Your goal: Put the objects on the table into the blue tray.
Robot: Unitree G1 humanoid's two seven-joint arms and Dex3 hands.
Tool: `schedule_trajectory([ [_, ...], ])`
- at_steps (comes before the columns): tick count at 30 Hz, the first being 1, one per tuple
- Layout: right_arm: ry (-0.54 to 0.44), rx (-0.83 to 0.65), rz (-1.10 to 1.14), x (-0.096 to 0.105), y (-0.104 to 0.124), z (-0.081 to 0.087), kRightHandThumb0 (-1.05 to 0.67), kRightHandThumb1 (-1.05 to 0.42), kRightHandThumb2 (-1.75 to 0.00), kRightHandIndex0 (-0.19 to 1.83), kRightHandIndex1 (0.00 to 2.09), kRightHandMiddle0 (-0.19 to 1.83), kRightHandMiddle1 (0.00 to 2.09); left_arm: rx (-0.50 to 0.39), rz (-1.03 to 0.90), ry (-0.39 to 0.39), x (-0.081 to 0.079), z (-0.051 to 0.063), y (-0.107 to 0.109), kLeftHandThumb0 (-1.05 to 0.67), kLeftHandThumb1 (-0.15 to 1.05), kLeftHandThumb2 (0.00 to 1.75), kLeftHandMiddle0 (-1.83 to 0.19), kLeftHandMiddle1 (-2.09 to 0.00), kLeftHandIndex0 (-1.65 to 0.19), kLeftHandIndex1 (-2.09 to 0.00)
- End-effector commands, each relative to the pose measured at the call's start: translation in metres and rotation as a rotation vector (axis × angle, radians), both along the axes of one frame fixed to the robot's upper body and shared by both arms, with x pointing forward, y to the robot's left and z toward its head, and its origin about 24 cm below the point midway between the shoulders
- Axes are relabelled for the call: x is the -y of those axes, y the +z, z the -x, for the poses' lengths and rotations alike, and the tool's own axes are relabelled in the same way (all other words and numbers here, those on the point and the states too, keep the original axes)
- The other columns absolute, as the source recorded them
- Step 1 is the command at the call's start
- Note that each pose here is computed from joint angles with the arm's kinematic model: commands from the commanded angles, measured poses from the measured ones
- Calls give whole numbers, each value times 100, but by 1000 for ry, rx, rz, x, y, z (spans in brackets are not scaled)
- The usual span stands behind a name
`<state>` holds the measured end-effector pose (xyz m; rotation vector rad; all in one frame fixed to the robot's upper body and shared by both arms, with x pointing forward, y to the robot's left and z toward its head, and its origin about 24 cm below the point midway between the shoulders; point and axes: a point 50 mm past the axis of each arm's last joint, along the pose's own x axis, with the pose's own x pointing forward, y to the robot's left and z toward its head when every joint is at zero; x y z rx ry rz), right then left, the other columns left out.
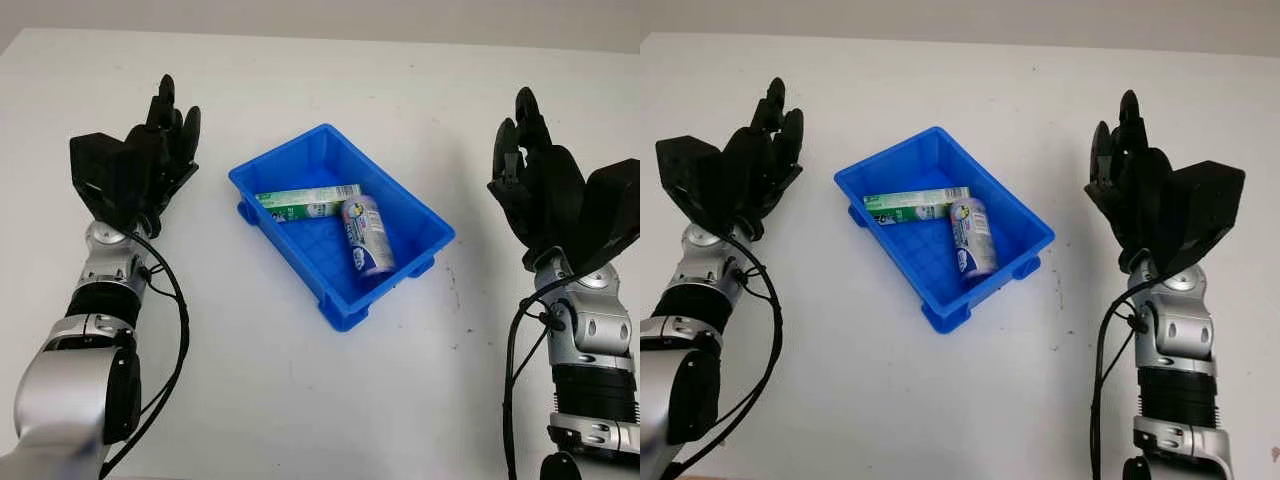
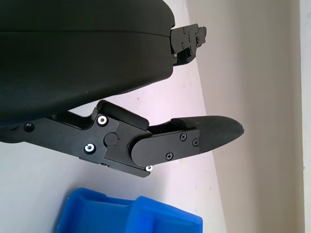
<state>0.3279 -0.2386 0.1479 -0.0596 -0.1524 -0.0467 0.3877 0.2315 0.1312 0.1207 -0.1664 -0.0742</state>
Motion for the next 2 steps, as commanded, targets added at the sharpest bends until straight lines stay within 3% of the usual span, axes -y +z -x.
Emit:
schedule_trajectory([
  [1,-3,24,-13,0,3,0,-71,-105,-74,-19,0,-19,0,-13,21,10,0,4,-10,-78,105,62,19,0,19,0],
  [2,-5,25,-16,0,3,0,-71,-105,-73,-19,0,-19,0,-14,37,11,2,6,-14,-78,105,63,19,0,19,0],
])
